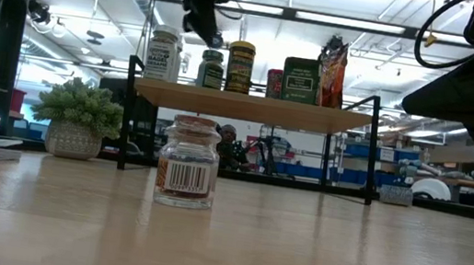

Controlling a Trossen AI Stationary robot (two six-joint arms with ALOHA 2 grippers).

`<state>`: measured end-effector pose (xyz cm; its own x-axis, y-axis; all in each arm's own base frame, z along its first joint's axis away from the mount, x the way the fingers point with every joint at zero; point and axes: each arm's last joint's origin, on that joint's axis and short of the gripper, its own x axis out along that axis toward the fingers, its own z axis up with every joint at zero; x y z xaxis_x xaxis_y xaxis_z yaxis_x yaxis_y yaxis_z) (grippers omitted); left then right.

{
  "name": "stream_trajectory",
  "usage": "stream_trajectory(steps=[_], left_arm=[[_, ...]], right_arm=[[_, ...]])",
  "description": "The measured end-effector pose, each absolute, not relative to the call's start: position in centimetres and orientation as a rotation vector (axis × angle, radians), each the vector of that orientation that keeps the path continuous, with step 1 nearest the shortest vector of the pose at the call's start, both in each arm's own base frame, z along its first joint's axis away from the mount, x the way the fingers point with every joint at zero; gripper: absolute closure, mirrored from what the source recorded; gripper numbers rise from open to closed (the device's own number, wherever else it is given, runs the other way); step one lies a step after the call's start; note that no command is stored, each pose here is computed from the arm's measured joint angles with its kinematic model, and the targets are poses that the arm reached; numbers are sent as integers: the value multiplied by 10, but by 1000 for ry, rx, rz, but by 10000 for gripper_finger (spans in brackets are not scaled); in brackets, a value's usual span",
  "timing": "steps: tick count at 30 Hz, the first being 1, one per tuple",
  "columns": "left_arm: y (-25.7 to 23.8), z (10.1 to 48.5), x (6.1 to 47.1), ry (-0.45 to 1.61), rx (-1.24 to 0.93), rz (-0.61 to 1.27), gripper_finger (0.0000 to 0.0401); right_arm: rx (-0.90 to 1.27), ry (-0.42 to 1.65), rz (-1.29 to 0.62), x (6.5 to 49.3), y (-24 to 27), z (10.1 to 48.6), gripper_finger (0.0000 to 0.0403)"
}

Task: Shelf spices
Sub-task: Put the green seasoning bottle on the shelf

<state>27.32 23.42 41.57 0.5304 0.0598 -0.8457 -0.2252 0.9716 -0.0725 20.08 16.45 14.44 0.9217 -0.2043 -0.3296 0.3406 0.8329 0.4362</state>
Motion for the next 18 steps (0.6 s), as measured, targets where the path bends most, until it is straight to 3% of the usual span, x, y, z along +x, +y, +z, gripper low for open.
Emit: stream_trajectory(steps=[14, 18], left_arm=[[166, 400, 316, 1131, -113, -42, 164], [152, 383, 327, 1220, -103, -20, 164]], right_arm=[[513, 288, -270, 201, 166, 145, 401], [513, 291, -266, 201, 166, 145, 400]])
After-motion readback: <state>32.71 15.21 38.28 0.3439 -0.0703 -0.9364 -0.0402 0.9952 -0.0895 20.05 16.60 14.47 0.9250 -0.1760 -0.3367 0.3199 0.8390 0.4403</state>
